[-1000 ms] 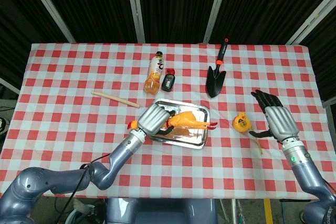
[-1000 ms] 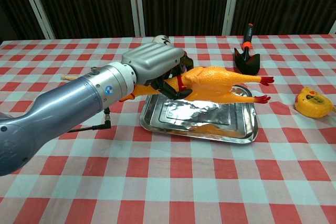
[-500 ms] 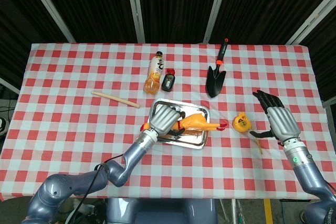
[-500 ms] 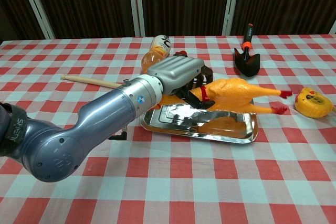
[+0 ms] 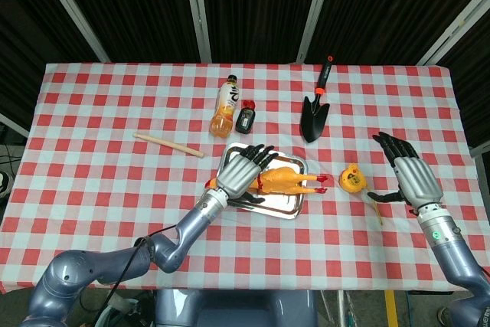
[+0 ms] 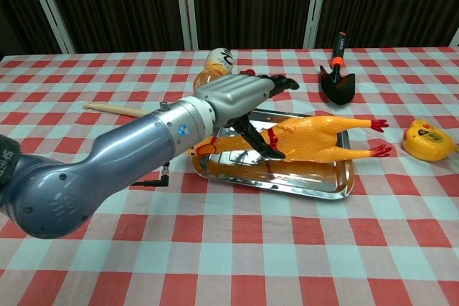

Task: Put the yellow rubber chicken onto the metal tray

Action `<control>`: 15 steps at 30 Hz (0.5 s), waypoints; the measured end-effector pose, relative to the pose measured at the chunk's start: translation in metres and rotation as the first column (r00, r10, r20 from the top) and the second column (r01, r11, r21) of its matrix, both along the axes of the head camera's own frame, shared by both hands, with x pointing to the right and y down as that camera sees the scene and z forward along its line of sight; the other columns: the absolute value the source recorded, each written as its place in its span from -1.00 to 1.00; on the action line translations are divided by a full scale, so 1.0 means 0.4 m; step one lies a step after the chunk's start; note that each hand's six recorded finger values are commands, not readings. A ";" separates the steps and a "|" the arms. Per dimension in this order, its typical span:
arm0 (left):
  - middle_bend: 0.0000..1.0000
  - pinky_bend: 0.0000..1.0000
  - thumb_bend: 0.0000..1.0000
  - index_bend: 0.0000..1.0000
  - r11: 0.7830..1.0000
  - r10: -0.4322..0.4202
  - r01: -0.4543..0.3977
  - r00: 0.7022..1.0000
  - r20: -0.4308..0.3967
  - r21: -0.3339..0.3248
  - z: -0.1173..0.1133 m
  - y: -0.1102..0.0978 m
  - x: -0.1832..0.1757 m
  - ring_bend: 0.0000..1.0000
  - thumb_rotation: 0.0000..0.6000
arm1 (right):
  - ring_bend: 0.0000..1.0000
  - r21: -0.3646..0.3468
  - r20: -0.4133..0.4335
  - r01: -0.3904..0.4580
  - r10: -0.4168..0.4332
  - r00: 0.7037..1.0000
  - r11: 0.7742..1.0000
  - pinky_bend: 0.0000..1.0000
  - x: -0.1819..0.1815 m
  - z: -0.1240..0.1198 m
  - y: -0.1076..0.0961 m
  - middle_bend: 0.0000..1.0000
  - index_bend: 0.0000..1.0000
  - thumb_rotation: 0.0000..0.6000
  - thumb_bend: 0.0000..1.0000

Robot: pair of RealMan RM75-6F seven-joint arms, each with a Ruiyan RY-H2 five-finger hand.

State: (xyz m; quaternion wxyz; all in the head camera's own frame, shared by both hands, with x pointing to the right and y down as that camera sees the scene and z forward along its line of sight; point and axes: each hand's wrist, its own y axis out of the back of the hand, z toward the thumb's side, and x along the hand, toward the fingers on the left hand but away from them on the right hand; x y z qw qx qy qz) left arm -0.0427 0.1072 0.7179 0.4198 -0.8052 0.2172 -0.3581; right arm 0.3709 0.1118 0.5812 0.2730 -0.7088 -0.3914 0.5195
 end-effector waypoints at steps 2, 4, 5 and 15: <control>-0.95 -0.77 -0.86 -1.00 1.000 -0.014 0.014 1.000 -0.017 0.012 -0.020 -0.009 -0.020 -1.00 1.00 | -1.00 0.010 0.000 -0.006 0.006 1.000 1.000 -0.91 0.007 -0.005 -0.001 -1.00 -1.00 1.00 -0.84; -0.93 -0.77 -0.86 -1.00 0.998 -0.039 0.040 0.999 -0.036 0.039 -0.051 -0.023 -0.056 -1.00 1.00 | -1.00 0.025 -0.001 -0.018 0.018 1.000 1.000 -0.91 0.019 -0.013 -0.002 -1.00 -1.00 1.00 -0.83; -0.92 -0.77 -0.86 -1.00 0.997 -0.051 0.053 0.998 -0.042 0.051 -0.065 -0.028 -0.076 -1.00 1.00 | -1.00 0.032 -0.001 -0.024 0.024 1.000 0.999 -0.91 0.026 -0.016 -0.001 -1.00 -1.00 1.00 -0.81; -0.86 -0.77 -0.86 -0.87 0.949 -0.292 0.290 0.956 -0.001 0.124 -0.277 -0.049 -0.460 -1.00 1.00 | -1.00 0.106 -0.104 -0.023 0.034 0.994 0.994 -0.91 0.096 -0.028 0.040 -1.00 -1.00 1.00 -0.64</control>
